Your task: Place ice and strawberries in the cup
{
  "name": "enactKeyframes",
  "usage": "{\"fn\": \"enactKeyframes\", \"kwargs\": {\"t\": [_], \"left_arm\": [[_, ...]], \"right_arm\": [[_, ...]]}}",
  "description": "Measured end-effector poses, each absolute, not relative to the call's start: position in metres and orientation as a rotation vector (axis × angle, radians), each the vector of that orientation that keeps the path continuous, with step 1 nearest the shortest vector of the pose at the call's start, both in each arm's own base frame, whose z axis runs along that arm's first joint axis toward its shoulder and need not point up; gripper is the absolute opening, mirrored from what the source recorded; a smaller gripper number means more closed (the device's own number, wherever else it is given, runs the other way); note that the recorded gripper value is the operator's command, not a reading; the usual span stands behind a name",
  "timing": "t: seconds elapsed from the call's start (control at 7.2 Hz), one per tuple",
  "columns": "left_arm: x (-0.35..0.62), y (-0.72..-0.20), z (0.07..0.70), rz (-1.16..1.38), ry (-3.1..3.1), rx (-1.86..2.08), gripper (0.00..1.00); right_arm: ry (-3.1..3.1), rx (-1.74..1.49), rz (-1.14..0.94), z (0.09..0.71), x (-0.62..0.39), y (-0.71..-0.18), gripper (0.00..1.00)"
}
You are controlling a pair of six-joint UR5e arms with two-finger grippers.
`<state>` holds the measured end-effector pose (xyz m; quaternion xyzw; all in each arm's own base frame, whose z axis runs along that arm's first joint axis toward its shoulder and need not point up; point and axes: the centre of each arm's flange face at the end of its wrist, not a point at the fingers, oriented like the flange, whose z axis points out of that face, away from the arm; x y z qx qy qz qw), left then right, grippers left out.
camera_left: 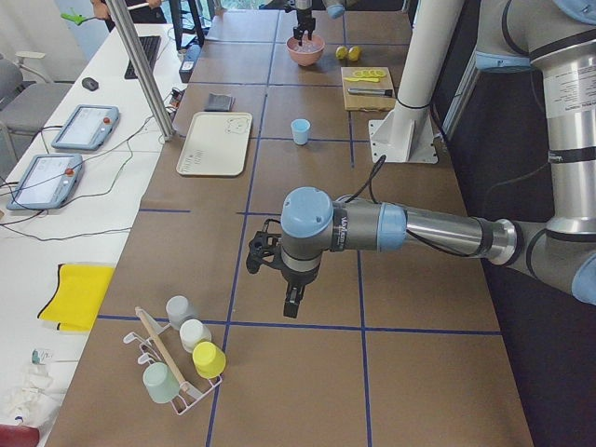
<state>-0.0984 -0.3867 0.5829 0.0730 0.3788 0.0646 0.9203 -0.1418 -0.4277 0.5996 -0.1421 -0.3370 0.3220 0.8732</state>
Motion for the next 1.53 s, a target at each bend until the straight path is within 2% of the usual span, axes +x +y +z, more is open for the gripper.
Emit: {"fn": "enactKeyframes", "kwargs": {"t": [0.28, 0.42, 0.56, 0.83, 1.11, 1.53], "left_arm": [[-0.098, -0.387, 0.583, 0.133, 0.778, 0.149, 1.00], [-0.098, -0.387, 0.583, 0.133, 0.778, 0.149, 1.00], [-0.098, -0.387, 0.583, 0.133, 0.778, 0.149, 1.00], [-0.098, -0.387, 0.583, 0.133, 0.778, 0.150, 1.00], [-0.098, -0.387, 0.582, 0.134, 0.777, 0.152, 1.00], [-0.099, -0.387, 0.580, 0.136, 0.777, 0.157, 1.00]], "right_arm": [[-0.703, -0.292, 0.667, 0.599, -0.143, -0.428, 0.57], [-0.703, -0.291, 0.666, 0.599, -0.143, -0.428, 0.48], [-0.702, -0.288, 0.665, 0.599, -0.143, -0.428, 0.30], [-0.699, -0.282, 0.666, 0.600, -0.142, -0.429, 0.07], [-0.701, -0.275, 0.661, 0.597, -0.143, -0.430, 0.00], [-0.731, -0.212, 0.649, 0.563, -0.138, -0.429, 0.00]]}}
